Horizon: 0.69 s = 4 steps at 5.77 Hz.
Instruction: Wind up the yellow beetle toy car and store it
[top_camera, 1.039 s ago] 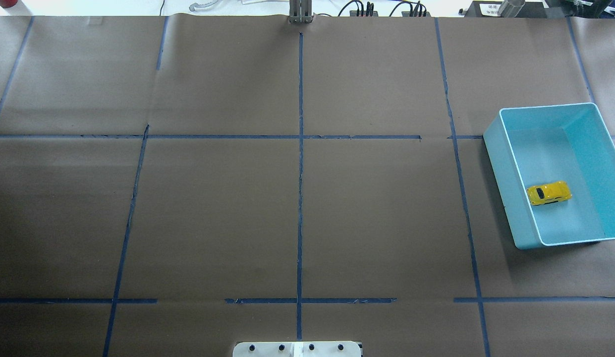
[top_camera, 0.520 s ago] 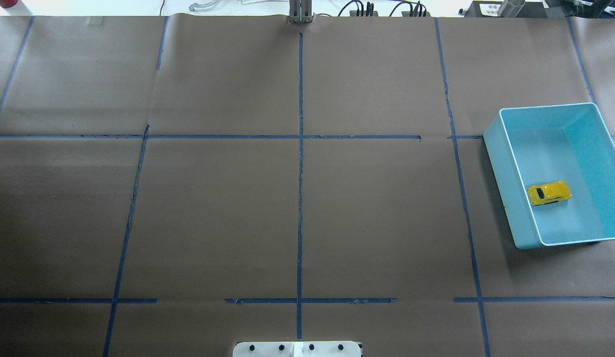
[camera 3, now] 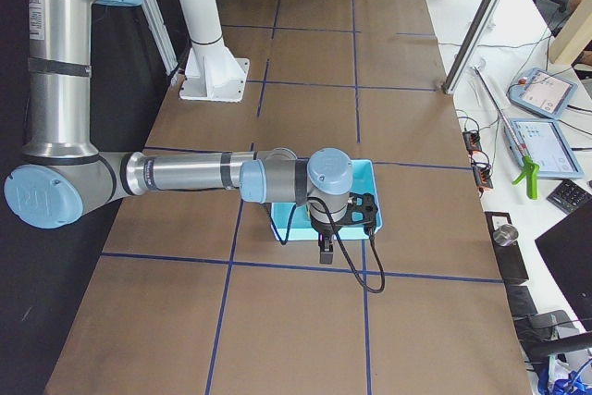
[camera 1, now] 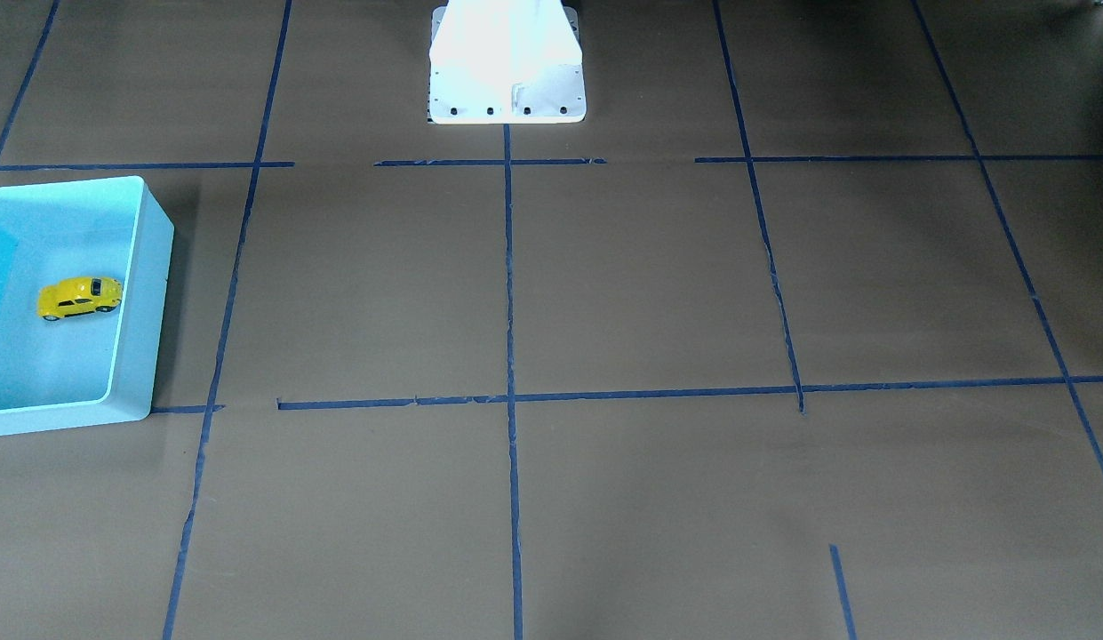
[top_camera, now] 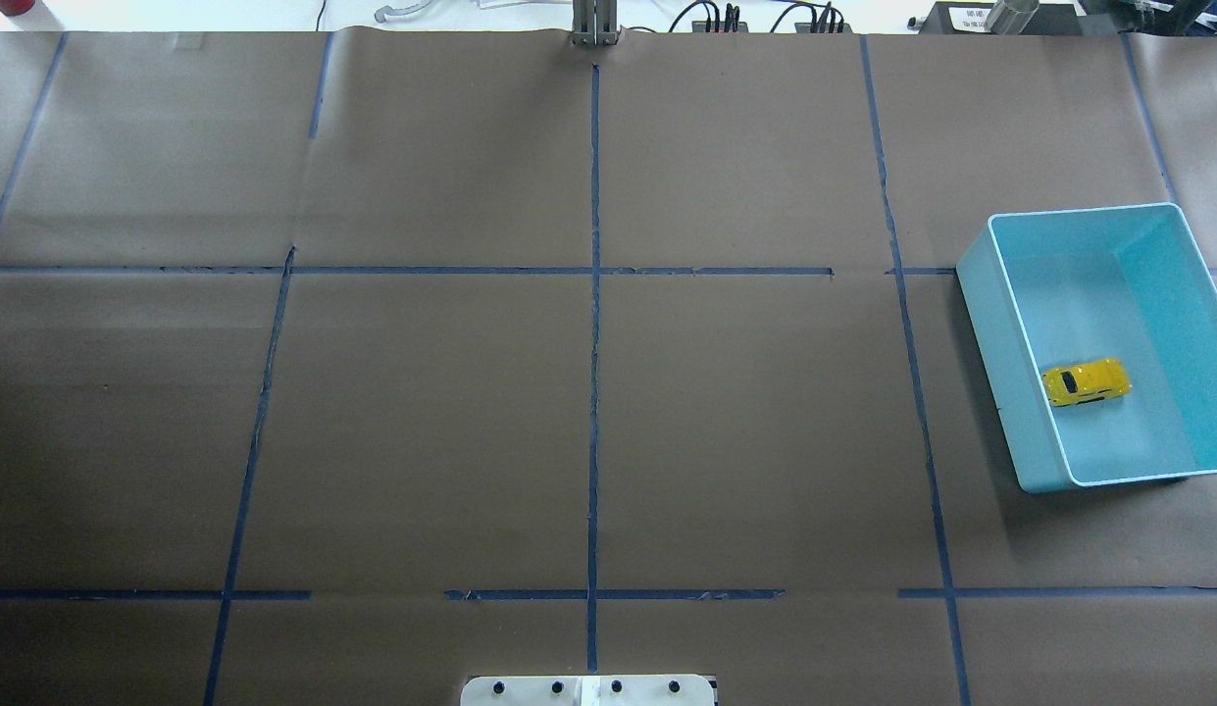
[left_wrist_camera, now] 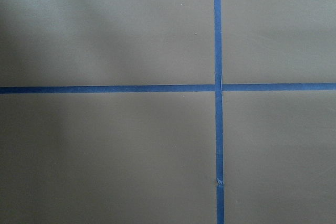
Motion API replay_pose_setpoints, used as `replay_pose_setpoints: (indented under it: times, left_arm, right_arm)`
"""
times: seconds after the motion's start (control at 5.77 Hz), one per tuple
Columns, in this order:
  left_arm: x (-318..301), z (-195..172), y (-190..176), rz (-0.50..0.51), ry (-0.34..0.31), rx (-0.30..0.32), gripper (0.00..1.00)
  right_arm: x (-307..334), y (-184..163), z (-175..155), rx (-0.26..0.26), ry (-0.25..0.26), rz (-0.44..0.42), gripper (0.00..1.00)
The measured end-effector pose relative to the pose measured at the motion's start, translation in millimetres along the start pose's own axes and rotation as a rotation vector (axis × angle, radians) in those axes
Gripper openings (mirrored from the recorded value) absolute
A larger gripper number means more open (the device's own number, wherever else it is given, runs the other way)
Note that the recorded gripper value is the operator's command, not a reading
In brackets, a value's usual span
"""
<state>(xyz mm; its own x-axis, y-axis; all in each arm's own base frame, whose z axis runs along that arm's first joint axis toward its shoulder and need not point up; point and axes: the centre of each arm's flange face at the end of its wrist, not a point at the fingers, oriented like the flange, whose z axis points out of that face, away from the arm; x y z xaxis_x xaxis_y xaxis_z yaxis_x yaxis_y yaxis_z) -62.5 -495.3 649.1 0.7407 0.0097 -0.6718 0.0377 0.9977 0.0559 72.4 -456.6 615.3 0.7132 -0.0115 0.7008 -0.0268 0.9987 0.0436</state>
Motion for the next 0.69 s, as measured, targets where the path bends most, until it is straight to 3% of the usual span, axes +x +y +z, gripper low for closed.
replay_pose_setpoints:
  times: [0.69]
  left_arm:
    - [-0.4,0.5,-0.1,0.0,0.0,0.0,1.0]
  right_arm:
    - [1.4,0.2,0.8,-0.002,0.006,-0.001,1.0]
